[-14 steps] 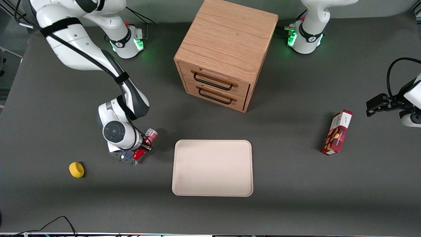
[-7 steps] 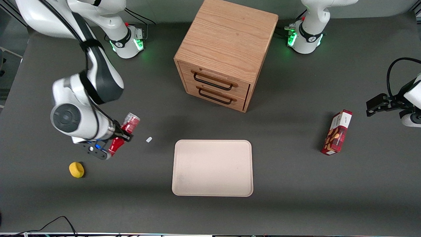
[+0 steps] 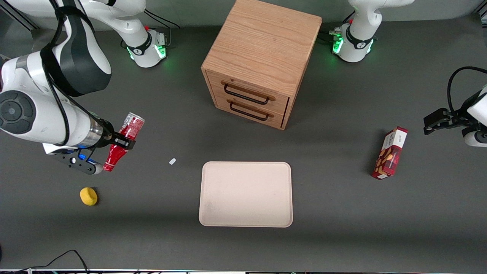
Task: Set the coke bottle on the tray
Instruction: 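Lift the bottle and tilt it upright with the right gripper, then carry the upright bottle over the cream tray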
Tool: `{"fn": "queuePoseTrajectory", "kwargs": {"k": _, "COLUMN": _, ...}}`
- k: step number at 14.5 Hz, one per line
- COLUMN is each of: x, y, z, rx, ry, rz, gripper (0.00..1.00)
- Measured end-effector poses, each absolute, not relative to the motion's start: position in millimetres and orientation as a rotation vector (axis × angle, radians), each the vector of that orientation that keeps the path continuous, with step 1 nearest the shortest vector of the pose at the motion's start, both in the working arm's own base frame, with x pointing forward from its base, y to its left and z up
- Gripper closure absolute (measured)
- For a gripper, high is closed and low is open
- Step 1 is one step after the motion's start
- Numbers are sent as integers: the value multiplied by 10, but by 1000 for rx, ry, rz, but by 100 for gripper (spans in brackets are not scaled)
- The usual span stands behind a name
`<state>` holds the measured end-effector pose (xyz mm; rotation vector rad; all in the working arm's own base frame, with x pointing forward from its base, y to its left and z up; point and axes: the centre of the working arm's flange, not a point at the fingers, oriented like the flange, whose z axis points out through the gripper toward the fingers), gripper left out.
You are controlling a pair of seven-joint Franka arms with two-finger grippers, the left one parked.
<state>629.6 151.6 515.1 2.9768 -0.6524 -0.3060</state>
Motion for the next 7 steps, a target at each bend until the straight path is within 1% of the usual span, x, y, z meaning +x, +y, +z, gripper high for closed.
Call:
{"fn": "queuePoseTrajectory", "kwargs": {"k": 4, "x": 6441, "y": 1670, "z": 4979, "rx": 2999, "ry": -607, "rz": -330, "gripper": 45}}
{"fn": "queuePoseTrajectory", "kwargs": {"k": 7, "x": 6549, "y": 2232, "z": 4710, "rx": 3025, "ry": -482, "rz": -325, "gripper": 45}}
